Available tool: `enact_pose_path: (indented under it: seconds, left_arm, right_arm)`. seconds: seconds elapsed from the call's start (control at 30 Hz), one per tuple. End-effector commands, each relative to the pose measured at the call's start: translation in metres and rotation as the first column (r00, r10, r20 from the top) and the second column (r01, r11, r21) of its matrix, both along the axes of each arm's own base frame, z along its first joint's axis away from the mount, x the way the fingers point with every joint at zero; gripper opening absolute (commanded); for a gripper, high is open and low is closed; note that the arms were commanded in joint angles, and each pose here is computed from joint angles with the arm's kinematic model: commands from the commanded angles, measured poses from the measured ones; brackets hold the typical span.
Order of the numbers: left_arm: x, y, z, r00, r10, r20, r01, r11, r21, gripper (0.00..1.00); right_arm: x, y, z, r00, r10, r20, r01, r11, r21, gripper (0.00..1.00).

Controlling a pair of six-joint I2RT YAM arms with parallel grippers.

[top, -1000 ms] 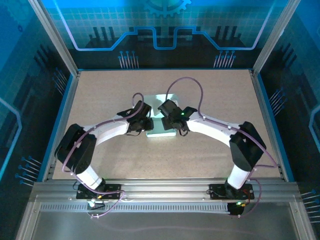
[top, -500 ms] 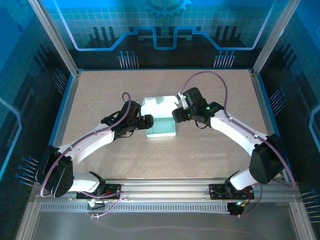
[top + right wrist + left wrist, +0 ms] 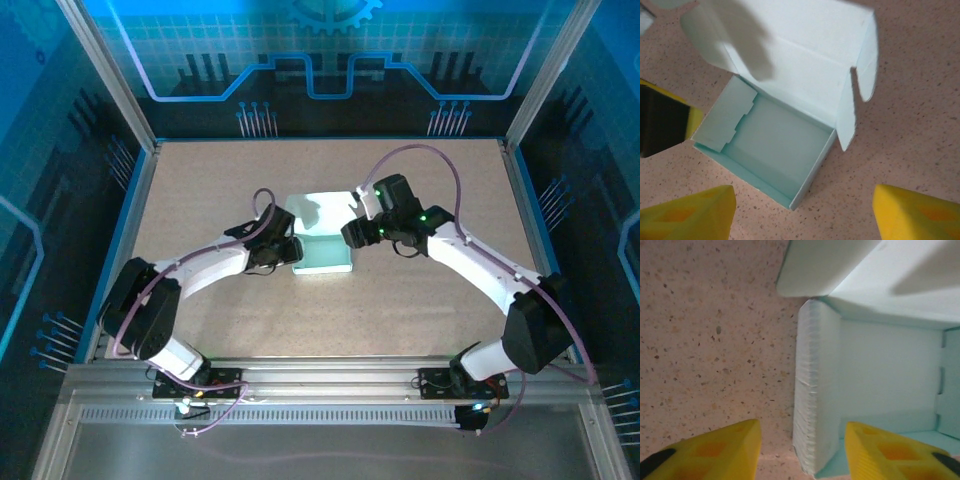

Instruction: Fold the paper box

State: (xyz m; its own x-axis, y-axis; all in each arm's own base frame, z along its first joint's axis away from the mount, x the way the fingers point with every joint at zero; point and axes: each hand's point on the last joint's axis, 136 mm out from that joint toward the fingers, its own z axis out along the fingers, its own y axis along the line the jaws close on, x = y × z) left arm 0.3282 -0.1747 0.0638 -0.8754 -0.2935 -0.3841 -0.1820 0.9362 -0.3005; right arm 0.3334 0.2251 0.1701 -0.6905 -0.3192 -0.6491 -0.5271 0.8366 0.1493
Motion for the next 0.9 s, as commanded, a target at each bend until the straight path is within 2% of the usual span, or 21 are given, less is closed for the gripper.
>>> enact_pose_path:
  seconds: [0.0,0.2,0.37,0.87]
  left_arm:
    - [0.015,-0.003,0.001,0.999,0.044,0.009,-0.044,0.999,-0.029,0.43]
    - [0.020,-0.009,-0.011,0.999,0.047,-0.015,-0.047,0.998,-0.045,0.33]
    - [0.024,-0.014,-0.014,0.999,0.036,-0.024,-0.037,0.998,-0.059,0.33]
    - [0.031,-0.010,-0.030,0.998,0.026,-0.054,-0.025,1.000,0.016,0.25]
  right_arm:
    - [-0.004,0.002,0.000,1.000,0.008,-0.013,-0.007,0.999,0.043,0.73]
    - [-0.007,0.004,-0.010,0.999,0.017,-0.037,-0.016,0.999,0.041,0.73]
    - [-0.008,0.010,-0.018,0.998,0.030,-0.054,-0.028,0.999,0.036,0.73]
    - [-0.008,0.023,-0.033,0.995,0.054,-0.080,-0.053,0.998,0.013,0.72]
